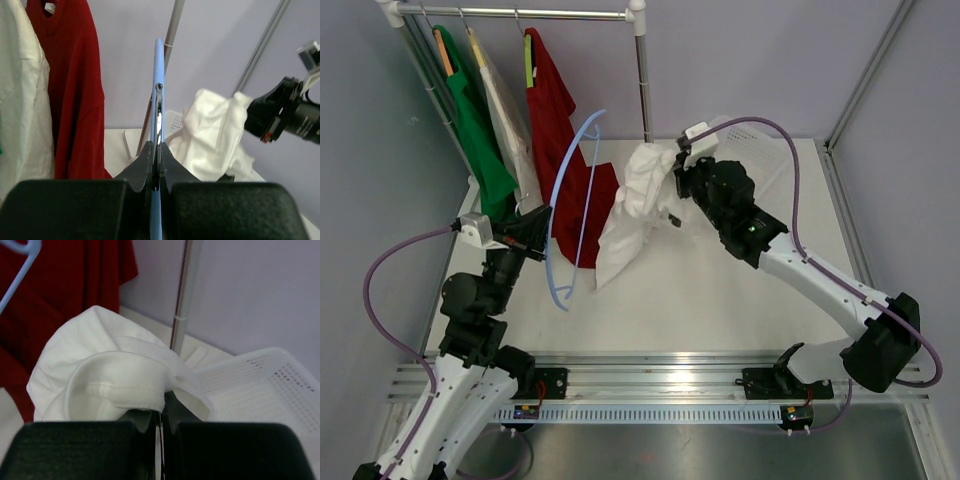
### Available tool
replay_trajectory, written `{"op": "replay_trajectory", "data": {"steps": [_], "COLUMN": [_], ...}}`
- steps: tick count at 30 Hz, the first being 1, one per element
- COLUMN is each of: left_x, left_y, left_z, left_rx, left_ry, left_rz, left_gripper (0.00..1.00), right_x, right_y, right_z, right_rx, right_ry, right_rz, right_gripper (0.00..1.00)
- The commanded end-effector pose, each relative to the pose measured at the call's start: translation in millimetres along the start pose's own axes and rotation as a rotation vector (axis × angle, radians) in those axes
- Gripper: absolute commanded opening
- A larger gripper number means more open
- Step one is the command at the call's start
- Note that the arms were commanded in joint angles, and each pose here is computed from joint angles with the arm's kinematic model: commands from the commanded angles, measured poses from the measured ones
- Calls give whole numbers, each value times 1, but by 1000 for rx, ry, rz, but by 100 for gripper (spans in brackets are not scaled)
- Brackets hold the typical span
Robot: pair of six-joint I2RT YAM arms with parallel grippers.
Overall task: Remove the t-shirt from the hanger
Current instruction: Place the tshirt into the basket
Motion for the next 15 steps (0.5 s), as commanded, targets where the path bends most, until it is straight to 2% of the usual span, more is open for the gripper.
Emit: {"op": "replay_trajectory", "data": {"steps": [1,5,7,12,15], "left_x": [2,1,-2,-4,-4], "left_y": [27,25,23,21,21], "left_z": [-21,-21,-20,-19,-19], "left_rx": [19,22,22,19,22], "left_ry": [-110,-120,-118,-119,-121], "left_rz": [-87,-76,-70,-57,-60], "left_gripper": [0,0,0,0,0], "right_x": [13,10,1,5,9], "right_y": [63,110,118,161,177], "right_z": [-51,-83,-93,-132,-151], "right_rx": [-163,-187,-187,-265,-304], "right_ry": [-315,-403,-448,-644,-680], "right_rz": [-234,-308,-306,-501,-562], "right_gripper": [0,0,0,0,0]}}
Point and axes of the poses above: each gripper's point midway between its finger pads, its own x axis back along the fingers, its own z axis along the line the jaws close on, y = z × x, the point moved 10 cm from there along x, back along the fingers, and after that the axes turned 11 degrees about x, right-handed, at the moved point
